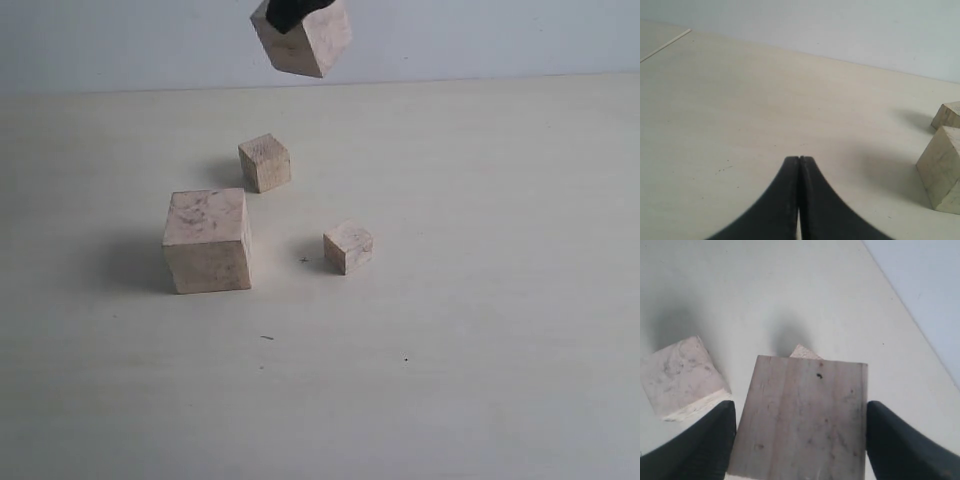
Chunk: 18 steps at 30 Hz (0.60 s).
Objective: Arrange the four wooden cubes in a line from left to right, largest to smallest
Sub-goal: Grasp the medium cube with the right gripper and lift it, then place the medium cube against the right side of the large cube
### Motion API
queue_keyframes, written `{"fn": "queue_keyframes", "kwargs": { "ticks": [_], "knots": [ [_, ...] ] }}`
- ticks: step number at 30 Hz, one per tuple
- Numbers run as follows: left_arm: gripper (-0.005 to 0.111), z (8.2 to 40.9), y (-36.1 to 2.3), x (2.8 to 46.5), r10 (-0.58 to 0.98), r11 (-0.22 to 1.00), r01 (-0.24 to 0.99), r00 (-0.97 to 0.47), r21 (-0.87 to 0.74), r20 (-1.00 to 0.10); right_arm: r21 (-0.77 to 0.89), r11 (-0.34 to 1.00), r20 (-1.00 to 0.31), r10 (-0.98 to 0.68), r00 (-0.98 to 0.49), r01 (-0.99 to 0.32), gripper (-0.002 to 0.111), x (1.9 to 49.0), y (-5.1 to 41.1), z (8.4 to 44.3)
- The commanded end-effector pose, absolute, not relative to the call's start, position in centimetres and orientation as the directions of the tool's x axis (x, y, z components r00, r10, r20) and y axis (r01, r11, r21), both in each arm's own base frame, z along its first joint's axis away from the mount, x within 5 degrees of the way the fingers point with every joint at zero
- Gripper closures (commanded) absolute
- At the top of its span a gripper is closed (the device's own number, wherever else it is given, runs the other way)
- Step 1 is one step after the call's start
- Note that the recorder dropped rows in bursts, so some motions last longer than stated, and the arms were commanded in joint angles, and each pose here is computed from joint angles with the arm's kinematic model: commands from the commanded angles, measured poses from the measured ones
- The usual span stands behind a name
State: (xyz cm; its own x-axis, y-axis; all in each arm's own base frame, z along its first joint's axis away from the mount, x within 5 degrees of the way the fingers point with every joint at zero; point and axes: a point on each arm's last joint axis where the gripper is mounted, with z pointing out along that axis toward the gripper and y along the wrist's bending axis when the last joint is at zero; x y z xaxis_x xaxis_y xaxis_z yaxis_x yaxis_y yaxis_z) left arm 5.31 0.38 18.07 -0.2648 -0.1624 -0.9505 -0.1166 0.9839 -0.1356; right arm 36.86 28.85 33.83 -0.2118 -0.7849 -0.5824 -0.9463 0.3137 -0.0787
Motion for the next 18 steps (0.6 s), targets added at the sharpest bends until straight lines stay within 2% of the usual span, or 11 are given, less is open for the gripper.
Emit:
{"fn": "queue_keyframes", "kwargs": {
  "ticks": [1,2,5,7,10,12,18],
  "knots": [
    [0.107,18.1,0.3,5.3,-0.171,0.983,-0.113,-0.257,-0.146,-0.951,-0.012,0.151,-0.573,-0.811,-0.117,-0.988,0.108,36.5,28.0,31.0],
    [0.107,18.1,0.3,5.3,-0.171,0.983,-0.113,-0.257,-0.146,-0.951,-0.007,0.107,-0.559,-0.825,-0.085,-0.994,0.108,36.3,27.9,29.9],
    [0.107,18.1,0.3,5.3,-0.171,0.983,-0.113,-0.257,-0.146,-0.951,0.013,-0.164,-0.508,-0.851,0.134,-0.986,0.108,35.0,27.5,24.5],
    [0.107,18.1,0.3,5.3,-0.171,0.983,-0.113,-0.257,-0.146,-0.951,0.021,-0.272,-0.486,-0.844,0.228,-0.962,0.108,34.6,27.2,21.8],
    [0.107,18.1,0.3,5.3,-0.171,0.983,-0.113,-0.257,-0.146,-0.951,0.078,-0.149,-0.559,-0.825,0.08,-0.986,0.108,34.6,27.9,19.5],
    [0.107,18.1,0.3,5.3,-0.171,0.983,-0.113,-0.257,-0.146,-0.951,0.135,-0.124,-0.627,-0.779,0.012,-0.983,0.108,34.5,28.7,19.1],
    [0.107,18.1,0.3,5.3,-0.171,0.983,-0.113,-0.257,-0.146,-0.951,0.101,-0.267,-0.634,-0.759,0.145,-0.958,0.108,34.5,28.9,16.6]
  ]
}}
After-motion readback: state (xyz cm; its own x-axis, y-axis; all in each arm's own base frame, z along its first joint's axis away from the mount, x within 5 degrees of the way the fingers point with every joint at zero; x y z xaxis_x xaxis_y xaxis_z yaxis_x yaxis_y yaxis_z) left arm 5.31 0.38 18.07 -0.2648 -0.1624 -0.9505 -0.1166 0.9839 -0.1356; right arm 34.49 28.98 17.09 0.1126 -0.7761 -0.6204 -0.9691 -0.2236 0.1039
